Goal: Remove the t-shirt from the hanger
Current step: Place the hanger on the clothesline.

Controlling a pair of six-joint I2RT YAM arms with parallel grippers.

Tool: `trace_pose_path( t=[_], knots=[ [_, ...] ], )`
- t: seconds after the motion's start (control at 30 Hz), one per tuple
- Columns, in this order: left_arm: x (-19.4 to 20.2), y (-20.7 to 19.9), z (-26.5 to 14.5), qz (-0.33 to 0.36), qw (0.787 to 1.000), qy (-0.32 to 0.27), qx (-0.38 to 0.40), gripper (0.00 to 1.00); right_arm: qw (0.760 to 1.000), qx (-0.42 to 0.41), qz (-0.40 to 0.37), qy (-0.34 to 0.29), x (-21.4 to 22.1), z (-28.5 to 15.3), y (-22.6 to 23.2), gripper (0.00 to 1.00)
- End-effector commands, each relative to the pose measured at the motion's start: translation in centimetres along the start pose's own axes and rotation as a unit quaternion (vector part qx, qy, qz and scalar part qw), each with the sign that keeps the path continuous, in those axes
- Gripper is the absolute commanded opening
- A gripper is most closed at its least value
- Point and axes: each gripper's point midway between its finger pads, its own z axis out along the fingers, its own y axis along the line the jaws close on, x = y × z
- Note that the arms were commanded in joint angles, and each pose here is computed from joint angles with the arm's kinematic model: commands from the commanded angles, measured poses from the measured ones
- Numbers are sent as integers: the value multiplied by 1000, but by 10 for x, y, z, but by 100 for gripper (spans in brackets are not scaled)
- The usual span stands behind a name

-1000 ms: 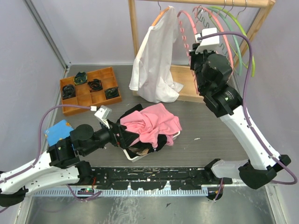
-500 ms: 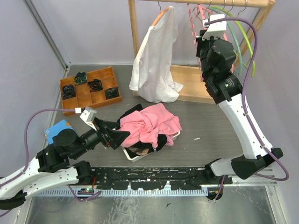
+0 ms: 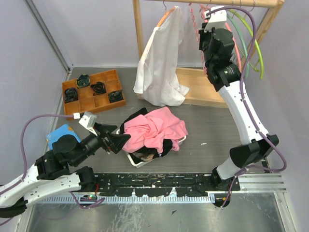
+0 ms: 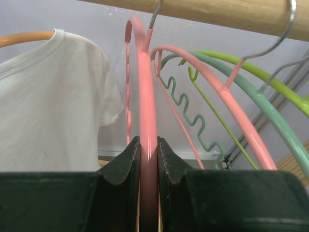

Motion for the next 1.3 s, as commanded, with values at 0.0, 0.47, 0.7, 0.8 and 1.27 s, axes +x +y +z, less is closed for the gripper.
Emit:
trace_pose_path(
  t=[0.0,0.47,0.7,0.8,1.27],
  knots=[
    [-18,3,-7,5,1000,-26,-10,98,997,-4,41,-69,-45,3,-5,1],
    [-17,3,2,5,999,-29,-17,98,995,-12,100,-16,1,-33,-7,63],
    [-17,4,8,6,999,-29,-29,98,987,-29,151,-35,-15,-89,-22,73],
    [-19,6,10,6,999,-31,-38,98,983,-51,169,-41,-22,-115,-23,74],
    [-102,-22,55,115,987,-68,-89,98,972,-118,196,-45,-32,-180,-20,74]
  ],
)
